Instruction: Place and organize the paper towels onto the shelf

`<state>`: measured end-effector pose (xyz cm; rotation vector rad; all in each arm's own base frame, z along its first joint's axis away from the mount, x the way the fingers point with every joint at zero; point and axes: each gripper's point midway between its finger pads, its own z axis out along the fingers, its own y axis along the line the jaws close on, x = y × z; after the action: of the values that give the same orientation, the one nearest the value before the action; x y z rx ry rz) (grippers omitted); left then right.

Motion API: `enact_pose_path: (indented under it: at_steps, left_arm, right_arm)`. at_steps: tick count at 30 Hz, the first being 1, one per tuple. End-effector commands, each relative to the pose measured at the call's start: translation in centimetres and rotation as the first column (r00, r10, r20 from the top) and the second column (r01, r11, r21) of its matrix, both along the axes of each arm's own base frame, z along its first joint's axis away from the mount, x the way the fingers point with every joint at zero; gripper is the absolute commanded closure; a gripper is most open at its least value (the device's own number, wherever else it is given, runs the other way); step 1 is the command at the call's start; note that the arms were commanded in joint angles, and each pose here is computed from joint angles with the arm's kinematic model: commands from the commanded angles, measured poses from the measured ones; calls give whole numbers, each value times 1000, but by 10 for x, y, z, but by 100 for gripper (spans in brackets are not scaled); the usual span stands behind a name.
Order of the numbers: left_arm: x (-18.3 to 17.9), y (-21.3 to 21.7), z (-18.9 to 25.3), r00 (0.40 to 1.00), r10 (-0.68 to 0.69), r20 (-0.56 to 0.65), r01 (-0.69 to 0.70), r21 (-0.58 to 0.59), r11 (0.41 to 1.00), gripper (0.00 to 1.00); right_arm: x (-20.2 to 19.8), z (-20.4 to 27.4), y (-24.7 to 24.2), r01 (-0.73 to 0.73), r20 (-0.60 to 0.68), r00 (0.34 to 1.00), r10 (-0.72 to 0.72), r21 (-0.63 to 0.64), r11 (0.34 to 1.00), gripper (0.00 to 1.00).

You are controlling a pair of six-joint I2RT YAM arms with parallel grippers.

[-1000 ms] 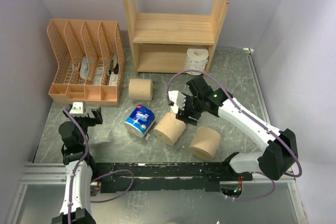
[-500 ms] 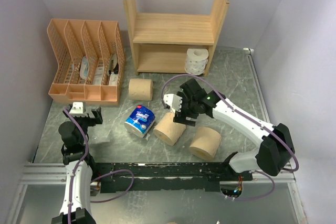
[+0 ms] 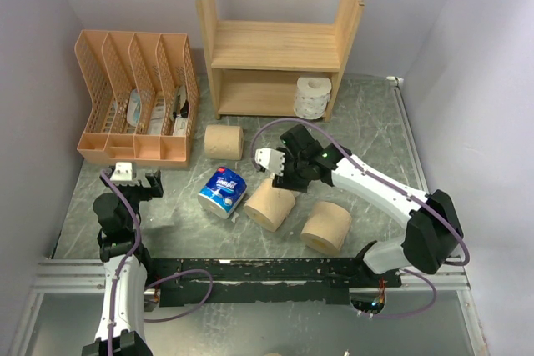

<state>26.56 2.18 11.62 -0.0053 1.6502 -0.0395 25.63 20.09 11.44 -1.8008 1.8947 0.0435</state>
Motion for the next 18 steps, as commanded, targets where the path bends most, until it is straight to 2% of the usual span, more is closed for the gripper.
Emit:
enact_pose_path:
  at_steps: [1,4,6,8,12,18]
  left_arm:
    - [-7,-4,-31,999,-18,-51,17,-17,1000,0]
    - [-7,-4,-31,999,-18,-50,17,-16,1000,0]
    - [-7,-4,-31,999,-17,-50,17,-16,1000,0]
    - [-7,-3,-31,999,-17,-51,16,-16,1000,0]
    - [-7,-3,-31,999,-17,-52,16,-17,1000,0]
    - [-7,-3,-31,998,-19,-52,18,-18,1000,0]
  right_arm:
    - [0,-8,9,-34,-2,999,34,-18,999,56]
    - [0,-13,6,-29,5,1000,29,-48,998,89]
    - [-2,-12,5,-31,4,1000,31,-59,998,96]
    - [0,-8,4,-31,25,999,32,-57,998,100]
    - [10,-2,-1,-5,91,996,13,-83,997,100]
    - [40,43,4,10,279,960,7,-60,998,100]
